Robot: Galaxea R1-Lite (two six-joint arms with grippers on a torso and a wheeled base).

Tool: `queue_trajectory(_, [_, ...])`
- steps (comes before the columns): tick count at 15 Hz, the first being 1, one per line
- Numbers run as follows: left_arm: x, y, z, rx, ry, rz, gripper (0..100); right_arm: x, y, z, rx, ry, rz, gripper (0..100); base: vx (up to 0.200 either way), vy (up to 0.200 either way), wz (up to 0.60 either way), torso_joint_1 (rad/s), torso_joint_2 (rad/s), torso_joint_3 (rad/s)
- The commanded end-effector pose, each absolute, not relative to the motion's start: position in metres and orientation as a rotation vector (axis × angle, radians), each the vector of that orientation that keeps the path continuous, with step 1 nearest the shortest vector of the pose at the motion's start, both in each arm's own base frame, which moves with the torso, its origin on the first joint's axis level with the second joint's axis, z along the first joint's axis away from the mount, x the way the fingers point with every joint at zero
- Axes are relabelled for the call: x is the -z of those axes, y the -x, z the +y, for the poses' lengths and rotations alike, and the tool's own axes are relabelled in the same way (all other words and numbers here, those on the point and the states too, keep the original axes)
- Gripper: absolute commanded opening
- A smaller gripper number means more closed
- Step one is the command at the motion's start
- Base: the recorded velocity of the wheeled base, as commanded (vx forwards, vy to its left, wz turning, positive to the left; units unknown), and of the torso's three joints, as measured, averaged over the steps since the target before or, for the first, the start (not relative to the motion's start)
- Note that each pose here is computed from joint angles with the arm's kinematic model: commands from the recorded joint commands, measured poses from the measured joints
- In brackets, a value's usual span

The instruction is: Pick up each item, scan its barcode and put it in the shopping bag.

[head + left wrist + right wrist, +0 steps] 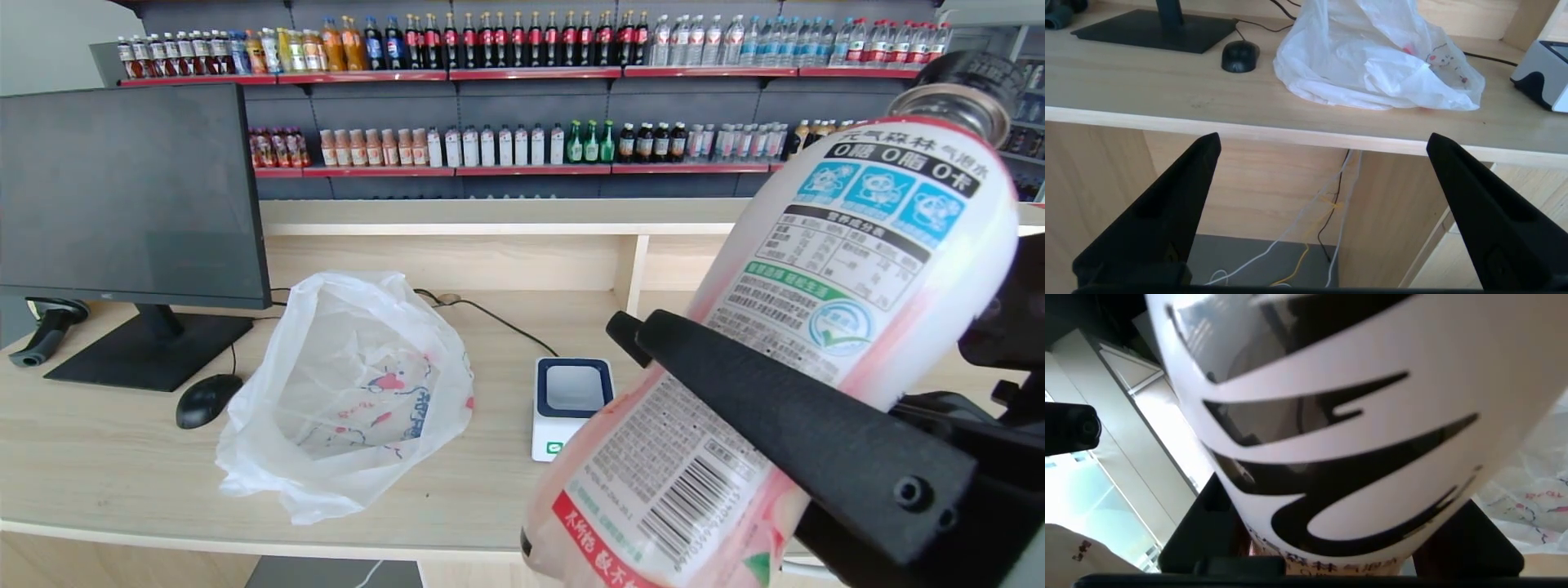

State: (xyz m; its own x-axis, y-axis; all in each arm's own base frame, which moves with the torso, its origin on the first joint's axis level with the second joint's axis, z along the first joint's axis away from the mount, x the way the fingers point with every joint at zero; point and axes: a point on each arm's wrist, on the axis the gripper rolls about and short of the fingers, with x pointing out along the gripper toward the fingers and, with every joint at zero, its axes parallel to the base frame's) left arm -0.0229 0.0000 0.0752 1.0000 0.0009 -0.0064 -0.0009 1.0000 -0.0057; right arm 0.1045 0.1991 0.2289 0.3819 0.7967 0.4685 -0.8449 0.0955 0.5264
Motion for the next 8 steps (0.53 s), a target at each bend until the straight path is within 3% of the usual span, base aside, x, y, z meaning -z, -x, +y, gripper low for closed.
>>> queue_trajectory(1, [-0.0752, 0.0228, 0.0, -0.002, 0.006, 0.008, 100, -0.228, -0.1038, 0.1981, -1.218, -0.831, -0.067, 0, 0.0, 0.0, 0.0, 0.0, 0.0, 0.0])
queue_trajectory(8, [-0.0751, 0.0229, 0.0, 0.0, 0.006, 0.006, 100, -0.228, -0.1041, 0.198, -1.216, -0.831, -0.067, 0, 0.0, 0.0, 0.0, 0.0, 0.0, 0.0])
